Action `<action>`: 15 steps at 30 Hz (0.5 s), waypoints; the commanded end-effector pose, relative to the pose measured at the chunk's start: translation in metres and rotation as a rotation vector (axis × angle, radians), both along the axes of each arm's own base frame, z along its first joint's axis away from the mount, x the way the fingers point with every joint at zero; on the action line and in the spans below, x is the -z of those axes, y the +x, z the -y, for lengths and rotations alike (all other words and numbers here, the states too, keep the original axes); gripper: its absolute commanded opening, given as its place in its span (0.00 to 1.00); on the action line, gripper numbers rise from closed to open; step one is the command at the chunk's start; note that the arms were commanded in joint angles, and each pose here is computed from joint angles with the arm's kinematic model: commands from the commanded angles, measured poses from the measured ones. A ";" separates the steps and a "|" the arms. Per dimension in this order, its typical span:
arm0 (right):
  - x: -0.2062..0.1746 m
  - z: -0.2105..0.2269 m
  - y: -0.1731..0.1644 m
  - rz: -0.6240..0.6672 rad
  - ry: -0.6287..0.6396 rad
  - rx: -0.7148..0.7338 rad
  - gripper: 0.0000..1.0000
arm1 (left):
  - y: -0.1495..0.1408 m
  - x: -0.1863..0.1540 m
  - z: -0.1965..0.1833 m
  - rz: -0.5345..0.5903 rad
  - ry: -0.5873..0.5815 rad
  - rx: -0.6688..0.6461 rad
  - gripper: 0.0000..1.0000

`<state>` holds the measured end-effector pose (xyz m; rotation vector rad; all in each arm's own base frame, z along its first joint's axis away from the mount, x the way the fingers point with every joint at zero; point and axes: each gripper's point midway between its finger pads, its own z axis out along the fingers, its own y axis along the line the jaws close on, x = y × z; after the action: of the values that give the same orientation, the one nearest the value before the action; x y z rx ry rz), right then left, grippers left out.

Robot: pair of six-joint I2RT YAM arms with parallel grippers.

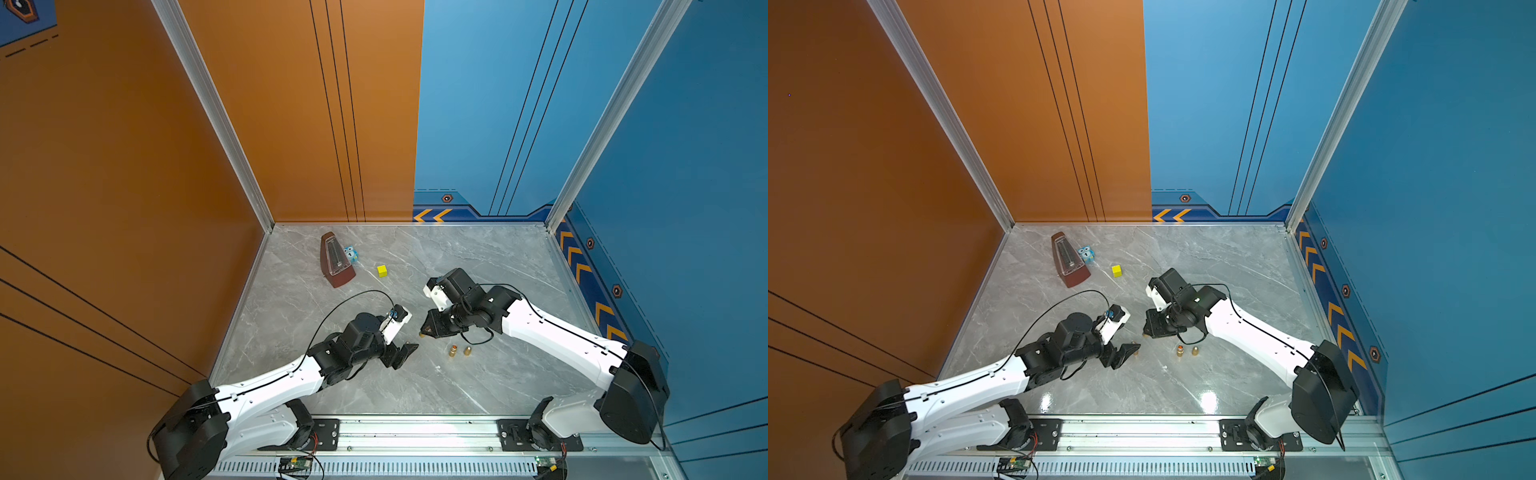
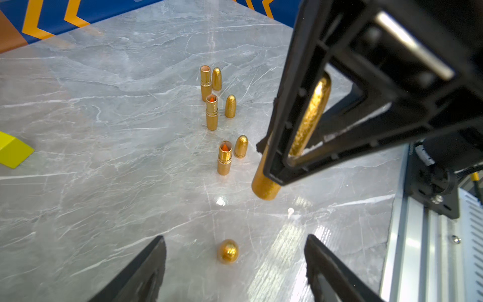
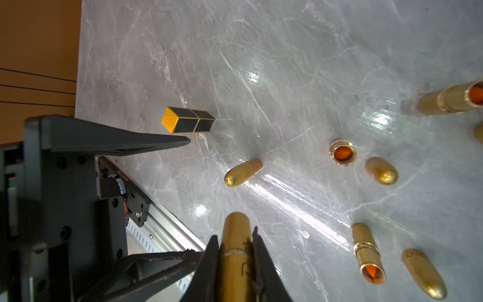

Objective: Open the lipstick cap
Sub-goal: Open the cover of the lipstick.

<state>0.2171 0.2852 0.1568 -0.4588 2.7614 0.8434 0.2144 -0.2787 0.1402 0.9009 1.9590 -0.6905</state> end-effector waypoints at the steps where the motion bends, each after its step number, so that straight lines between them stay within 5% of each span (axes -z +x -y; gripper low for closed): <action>1: -0.007 -0.002 -0.016 -0.044 0.060 -0.051 0.16 | -0.002 -0.025 0.026 0.049 -0.069 0.092 0.74; 15: -0.015 -0.001 -0.015 -0.046 0.136 -0.021 0.16 | -0.006 -0.026 0.046 0.056 -0.095 0.162 0.46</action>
<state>0.2046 0.2852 0.1651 -0.4630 2.7470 0.9952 0.2102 -0.3148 0.1532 0.9935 1.8606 -0.8008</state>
